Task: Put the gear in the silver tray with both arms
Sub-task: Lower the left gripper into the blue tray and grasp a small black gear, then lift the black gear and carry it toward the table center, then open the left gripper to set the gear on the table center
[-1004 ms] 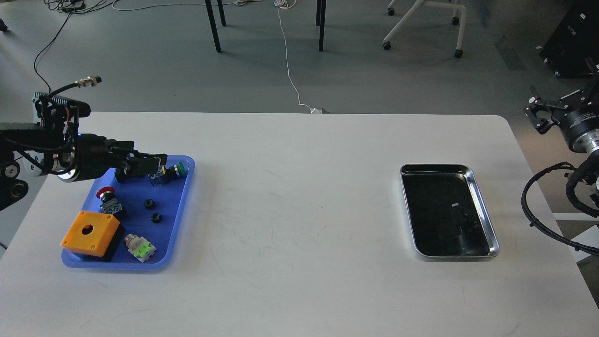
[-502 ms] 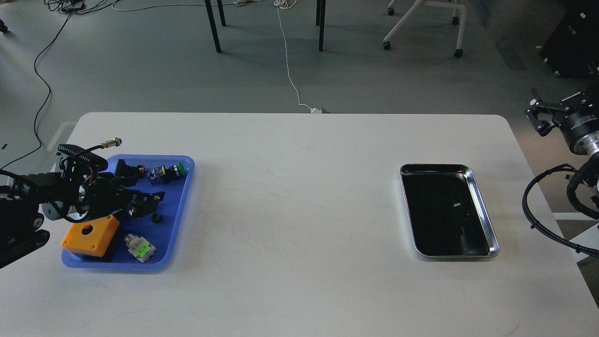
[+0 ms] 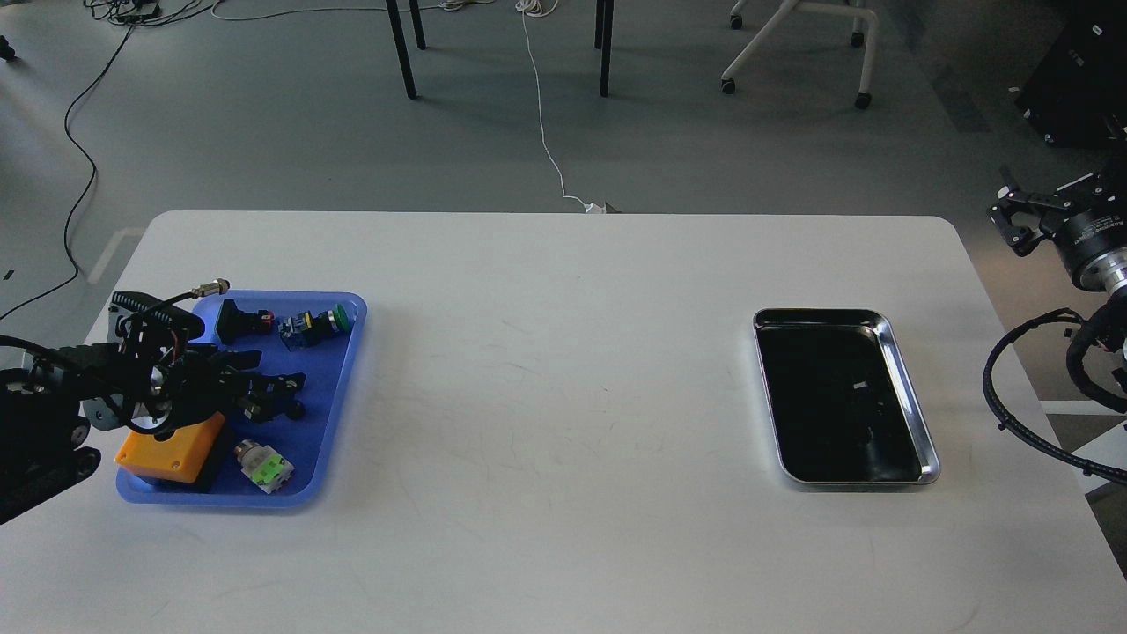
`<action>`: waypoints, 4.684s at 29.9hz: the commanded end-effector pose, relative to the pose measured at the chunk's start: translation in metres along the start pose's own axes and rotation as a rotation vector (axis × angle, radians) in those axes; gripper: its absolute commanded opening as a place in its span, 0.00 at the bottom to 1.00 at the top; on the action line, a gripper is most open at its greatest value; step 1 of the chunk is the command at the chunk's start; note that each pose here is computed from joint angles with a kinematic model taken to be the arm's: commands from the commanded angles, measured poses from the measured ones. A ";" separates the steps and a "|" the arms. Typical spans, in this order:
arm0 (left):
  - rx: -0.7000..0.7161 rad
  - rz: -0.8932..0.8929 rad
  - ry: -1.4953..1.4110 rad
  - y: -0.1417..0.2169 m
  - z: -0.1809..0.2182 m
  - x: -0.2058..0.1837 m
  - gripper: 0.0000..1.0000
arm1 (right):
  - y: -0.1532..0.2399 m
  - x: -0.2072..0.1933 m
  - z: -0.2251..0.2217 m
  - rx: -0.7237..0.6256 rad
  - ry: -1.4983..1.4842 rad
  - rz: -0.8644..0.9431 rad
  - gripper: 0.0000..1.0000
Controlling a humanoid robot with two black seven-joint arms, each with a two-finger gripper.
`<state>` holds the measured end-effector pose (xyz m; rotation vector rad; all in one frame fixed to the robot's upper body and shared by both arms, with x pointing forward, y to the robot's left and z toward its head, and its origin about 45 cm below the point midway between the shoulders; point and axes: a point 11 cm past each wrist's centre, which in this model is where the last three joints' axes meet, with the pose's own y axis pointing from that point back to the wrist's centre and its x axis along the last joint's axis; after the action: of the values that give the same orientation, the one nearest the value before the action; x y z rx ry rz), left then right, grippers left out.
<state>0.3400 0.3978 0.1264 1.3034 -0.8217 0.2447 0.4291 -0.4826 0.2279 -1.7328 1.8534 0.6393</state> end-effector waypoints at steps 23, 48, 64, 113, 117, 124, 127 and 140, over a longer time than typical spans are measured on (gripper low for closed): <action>-0.003 -0.026 0.004 -0.004 -0.009 -0.009 0.44 | 0.001 0.001 0.002 -0.007 0.007 0.003 1.00; -0.004 -0.043 0.006 -0.005 -0.009 -0.012 0.15 | 0.001 0.002 -0.002 -0.001 0.010 0.005 1.00; -0.094 0.120 -0.100 0.076 0.003 0.074 0.15 | 0.009 0.014 -0.019 0.014 0.041 0.029 1.00; -0.438 0.072 -0.418 -0.129 0.298 0.103 0.20 | 0.063 0.078 -0.045 -0.021 0.148 0.171 1.00; -0.445 0.079 -0.412 -0.128 0.300 0.106 0.23 | 0.062 0.077 -0.049 -0.015 0.154 0.170 1.00; -0.498 0.092 -0.375 -0.122 0.316 0.109 0.55 | 0.060 0.074 -0.051 -0.012 0.157 0.163 1.00; -0.533 0.092 -0.355 -0.118 0.327 0.109 0.56 | 0.059 0.073 -0.051 -0.013 0.157 0.162 1.00; -0.738 0.344 0.166 -0.067 0.347 0.214 0.83 | -0.015 -0.034 -0.098 -0.013 0.352 -0.065 1.00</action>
<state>0.3728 -0.0038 0.1905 0.5571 -1.0159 0.1247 0.4187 -0.5419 0.2935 -1.8797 2.0344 0.4233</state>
